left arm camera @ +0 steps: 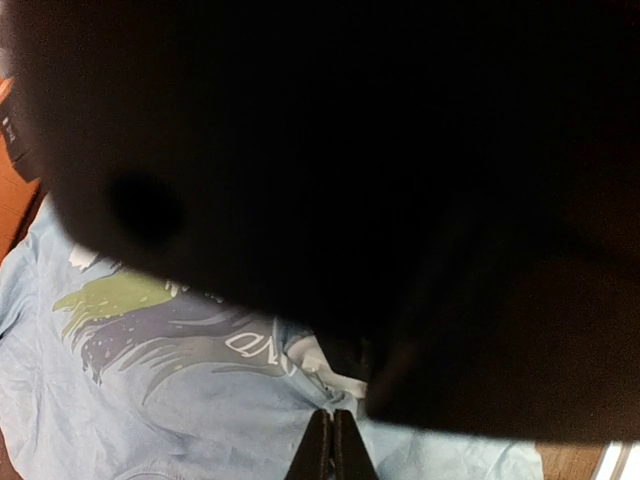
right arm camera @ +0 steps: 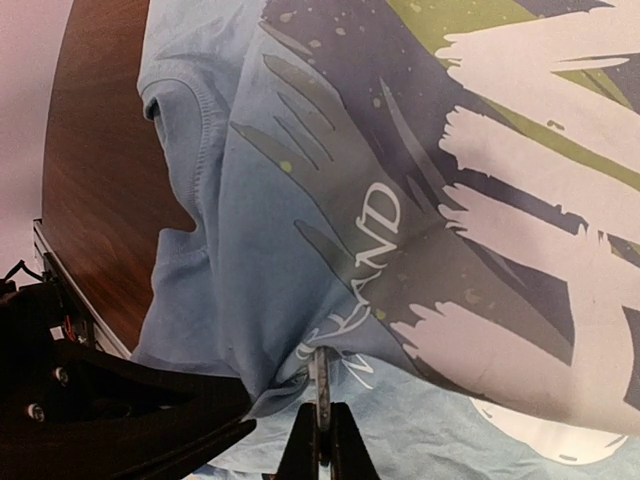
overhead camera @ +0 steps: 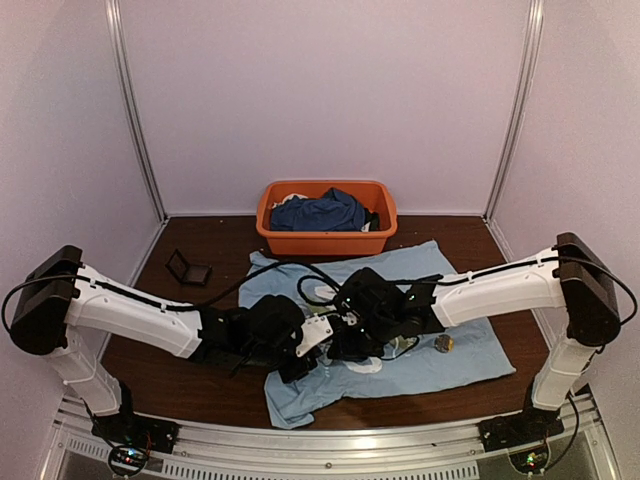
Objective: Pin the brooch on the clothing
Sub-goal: Pin the brooch onto the flattened clothing.
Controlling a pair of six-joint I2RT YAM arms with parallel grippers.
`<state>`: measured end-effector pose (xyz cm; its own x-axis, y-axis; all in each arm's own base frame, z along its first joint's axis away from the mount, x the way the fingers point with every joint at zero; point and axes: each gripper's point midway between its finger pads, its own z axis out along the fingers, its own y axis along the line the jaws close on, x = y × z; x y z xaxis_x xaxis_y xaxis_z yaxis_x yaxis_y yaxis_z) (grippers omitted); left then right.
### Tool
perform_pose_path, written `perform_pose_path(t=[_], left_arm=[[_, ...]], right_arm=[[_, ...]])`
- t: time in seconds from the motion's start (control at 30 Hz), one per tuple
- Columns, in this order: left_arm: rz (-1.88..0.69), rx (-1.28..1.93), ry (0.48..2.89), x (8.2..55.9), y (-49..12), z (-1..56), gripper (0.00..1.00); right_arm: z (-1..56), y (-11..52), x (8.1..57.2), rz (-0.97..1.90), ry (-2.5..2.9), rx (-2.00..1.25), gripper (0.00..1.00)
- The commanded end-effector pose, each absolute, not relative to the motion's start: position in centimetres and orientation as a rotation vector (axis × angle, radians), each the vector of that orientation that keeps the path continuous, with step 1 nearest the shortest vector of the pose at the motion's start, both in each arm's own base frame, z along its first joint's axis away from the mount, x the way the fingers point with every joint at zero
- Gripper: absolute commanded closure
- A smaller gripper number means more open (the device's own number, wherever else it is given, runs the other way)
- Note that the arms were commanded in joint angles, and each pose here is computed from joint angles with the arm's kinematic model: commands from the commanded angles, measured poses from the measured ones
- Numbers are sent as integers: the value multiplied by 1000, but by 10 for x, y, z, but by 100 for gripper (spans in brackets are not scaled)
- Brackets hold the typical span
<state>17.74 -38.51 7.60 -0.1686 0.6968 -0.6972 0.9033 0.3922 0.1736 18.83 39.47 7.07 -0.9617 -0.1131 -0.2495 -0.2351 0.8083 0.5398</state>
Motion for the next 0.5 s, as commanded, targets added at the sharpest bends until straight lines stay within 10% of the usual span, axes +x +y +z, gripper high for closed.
perform_pose_path(t=[0.0, 0.47], left_arm=[[-386, 1340, 1913, 179, -392, 84, 100], [-357, 1337, 1920, 181, -388, 83, 100]], right_arm=[[75, 403, 176, 938, 2781, -355, 100], [76, 395, 165, 958, 2799, -422, 100]])
